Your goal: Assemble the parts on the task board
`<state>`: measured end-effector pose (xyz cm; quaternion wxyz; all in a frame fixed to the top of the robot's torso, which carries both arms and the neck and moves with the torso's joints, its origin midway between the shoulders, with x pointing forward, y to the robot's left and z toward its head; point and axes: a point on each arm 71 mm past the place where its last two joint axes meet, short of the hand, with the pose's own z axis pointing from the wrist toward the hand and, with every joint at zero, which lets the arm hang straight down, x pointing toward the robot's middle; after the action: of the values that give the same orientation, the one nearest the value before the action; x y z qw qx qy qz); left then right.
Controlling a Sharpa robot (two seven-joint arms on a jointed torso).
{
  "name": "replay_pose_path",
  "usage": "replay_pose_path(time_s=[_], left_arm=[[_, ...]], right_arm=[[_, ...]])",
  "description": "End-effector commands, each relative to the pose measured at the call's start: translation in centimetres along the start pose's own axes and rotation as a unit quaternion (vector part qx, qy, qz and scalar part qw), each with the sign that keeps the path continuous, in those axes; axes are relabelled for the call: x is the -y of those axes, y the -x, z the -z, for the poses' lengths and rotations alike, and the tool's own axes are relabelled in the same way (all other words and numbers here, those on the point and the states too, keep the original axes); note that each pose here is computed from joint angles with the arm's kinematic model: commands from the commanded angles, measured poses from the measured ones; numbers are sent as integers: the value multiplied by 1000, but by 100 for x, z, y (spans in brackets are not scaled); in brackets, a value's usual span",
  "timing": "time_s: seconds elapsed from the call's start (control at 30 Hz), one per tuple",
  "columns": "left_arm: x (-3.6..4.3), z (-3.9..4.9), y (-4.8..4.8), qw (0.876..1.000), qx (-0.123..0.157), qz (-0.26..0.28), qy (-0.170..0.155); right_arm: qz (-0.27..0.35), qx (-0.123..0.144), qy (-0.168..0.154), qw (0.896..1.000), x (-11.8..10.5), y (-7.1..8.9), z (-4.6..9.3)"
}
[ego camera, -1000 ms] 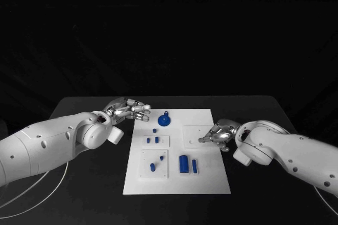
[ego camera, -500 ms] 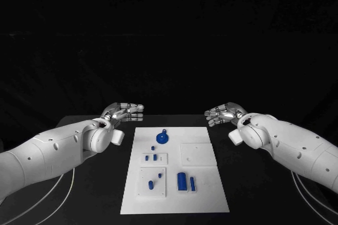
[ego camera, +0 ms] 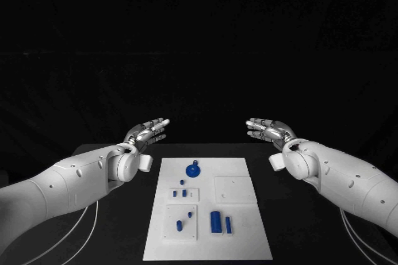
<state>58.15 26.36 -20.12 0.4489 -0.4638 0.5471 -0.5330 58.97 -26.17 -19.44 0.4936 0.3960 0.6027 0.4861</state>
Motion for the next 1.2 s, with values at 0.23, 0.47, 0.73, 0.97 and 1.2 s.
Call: replay_pose_path(time_s=[0.23,0.47,0.73,0.97,1.2], left_arm=[[-131,191,-232,1000,18,2,-4],[-258,583,-579,999,46,6,-8],[-272,949,-836,998,69,5,-13],[-263,1054,-901,997,75,4,-15],[-263,1054,-901,997,75,4,-15]], right_arm=[[-31,19,30,999,-51,-216,140],[-77,50,45,995,-12,-576,495],[-106,80,24,991,95,-881,931],[-112,91,11,990,139,-978,1103],[-112,91,11,989,140,-980,1106]])
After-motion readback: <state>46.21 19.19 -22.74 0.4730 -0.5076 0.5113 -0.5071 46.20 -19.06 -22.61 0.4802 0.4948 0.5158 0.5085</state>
